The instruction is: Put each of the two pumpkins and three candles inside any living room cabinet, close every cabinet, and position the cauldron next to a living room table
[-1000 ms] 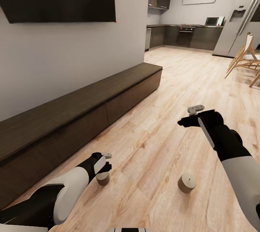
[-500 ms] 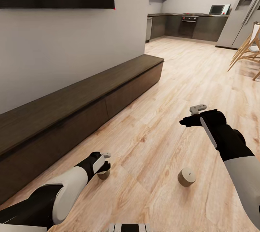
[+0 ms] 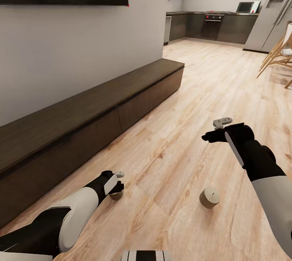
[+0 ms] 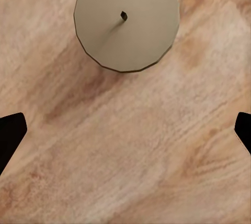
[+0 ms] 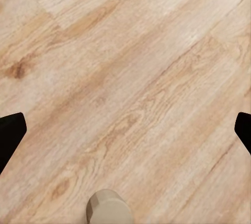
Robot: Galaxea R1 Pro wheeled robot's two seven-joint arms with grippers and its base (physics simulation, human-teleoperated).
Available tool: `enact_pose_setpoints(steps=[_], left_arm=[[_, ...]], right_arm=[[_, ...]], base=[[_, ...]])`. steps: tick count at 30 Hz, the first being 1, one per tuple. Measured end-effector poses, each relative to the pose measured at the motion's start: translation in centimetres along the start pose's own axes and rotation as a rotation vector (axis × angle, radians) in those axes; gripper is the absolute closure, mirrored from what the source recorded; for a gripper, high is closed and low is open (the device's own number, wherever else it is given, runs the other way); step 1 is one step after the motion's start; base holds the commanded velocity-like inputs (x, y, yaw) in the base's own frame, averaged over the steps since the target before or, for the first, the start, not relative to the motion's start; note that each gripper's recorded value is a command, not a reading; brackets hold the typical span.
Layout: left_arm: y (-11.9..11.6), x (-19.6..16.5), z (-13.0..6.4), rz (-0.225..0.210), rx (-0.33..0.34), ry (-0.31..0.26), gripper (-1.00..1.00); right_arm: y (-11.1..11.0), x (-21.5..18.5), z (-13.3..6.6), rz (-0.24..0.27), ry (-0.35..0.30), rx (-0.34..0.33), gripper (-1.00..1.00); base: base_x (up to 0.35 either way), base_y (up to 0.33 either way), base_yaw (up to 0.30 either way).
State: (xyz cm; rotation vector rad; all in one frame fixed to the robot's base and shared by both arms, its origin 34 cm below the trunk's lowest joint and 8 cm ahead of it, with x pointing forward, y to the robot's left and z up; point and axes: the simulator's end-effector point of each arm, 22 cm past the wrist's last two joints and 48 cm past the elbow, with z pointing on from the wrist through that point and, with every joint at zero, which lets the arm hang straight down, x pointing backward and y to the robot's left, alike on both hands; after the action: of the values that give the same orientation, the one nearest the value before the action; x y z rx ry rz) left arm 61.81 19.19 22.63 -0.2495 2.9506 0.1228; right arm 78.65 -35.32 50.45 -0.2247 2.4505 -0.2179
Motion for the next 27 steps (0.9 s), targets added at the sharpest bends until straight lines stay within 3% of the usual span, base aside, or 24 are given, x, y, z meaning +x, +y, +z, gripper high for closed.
enact_pose_setpoints(steps=[10, 27], left_arm=[[-0.48, -0.04, -0.03, 0.001, 0.021, -0.002, -1.00], [-0.41, 0.02, 0.02, 0.003, 0.020, 0.000, -1.00]], right_arm=[[-0.05, 0.00, -0.03, 0.000, 0.000, 0.001, -1.00], [-0.71, 0.14, -0.05, -0.001, 0.002, 0.011, -1.00]], base=[[0.231, 0.000, 0.000], [0.027, 0.052, 0.000]])
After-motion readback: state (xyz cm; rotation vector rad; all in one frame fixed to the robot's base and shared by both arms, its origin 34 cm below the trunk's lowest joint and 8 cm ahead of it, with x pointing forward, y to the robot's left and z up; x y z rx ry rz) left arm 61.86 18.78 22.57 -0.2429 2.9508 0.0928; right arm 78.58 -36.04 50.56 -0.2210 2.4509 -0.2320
